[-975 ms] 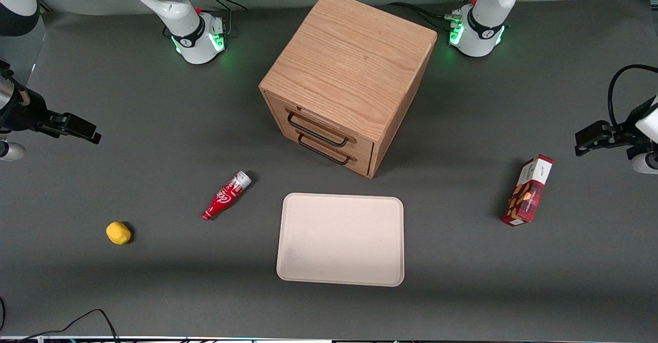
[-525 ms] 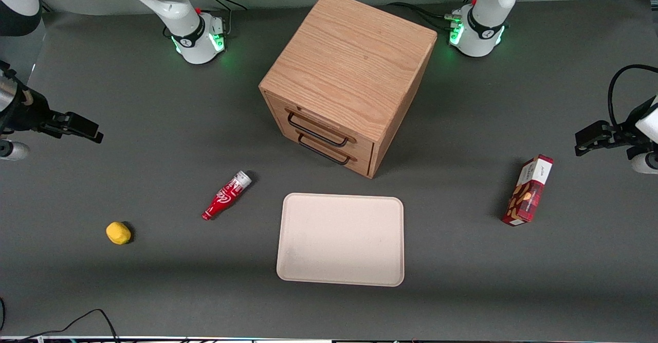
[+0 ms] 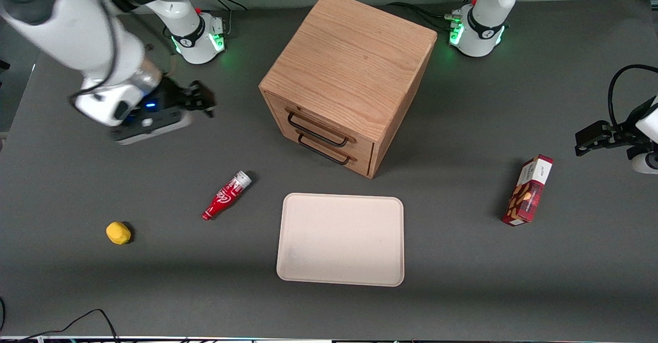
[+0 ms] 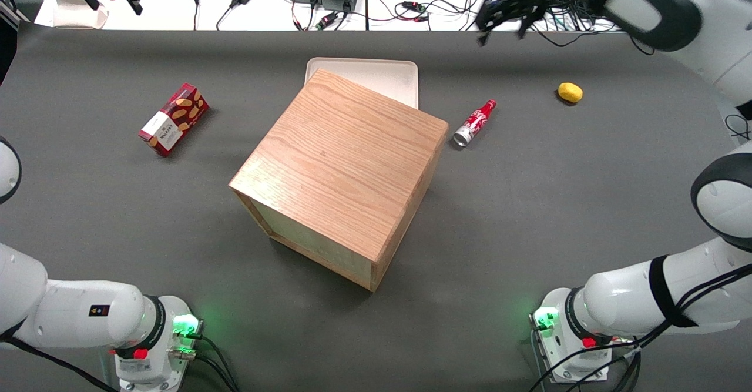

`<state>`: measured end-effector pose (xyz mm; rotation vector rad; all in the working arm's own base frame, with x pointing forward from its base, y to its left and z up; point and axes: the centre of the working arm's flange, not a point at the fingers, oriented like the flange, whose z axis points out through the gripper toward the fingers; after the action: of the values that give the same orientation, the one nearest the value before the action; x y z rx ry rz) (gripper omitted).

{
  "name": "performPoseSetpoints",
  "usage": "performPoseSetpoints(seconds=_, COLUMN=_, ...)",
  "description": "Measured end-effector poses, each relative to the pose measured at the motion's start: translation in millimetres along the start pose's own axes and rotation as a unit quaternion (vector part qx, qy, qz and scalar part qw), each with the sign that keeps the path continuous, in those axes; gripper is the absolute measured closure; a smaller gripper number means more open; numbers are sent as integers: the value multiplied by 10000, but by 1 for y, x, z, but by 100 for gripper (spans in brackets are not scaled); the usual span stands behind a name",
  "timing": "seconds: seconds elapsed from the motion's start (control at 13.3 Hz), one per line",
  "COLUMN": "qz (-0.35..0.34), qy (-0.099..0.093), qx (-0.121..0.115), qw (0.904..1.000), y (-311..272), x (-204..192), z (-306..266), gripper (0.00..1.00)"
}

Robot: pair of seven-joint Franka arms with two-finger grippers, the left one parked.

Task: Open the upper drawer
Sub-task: 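Move the right gripper to the upper drawer's black handle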

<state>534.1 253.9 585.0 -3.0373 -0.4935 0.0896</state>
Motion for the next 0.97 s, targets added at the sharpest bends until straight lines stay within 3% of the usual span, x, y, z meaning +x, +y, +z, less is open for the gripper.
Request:
performPoseSetpoints(seconds=0.15, qz=-450, qy=-21, qx=147, qw=9989, y=-43, x=6, z=16, gripper=0)
performPoseSetpoints(seconds=0.22, qz=-712, qy=63, qx=143, qw=9973, y=-66, x=9, z=22, gripper=0)
performPoseSetpoints(seconds=0.38, qz=-1297, qy=233, qx=-33, qw=9913, y=-103, x=11, z=34, gripper=0)
performPoseSetpoints(seconds=0.6, qz=-2002, qy=375, qx=27, qw=9790, y=-111, x=22, z=46, gripper=0)
performPoseSetpoints(seconds=0.82, qz=-2214, qy=473, qx=188, qw=9739, y=-113, x=35, z=55, gripper=0)
performPoseSetpoints(seconds=0.97, qz=-2312, qy=400, qx=314, qw=9716, y=-121, x=40, z=68, gripper=0)
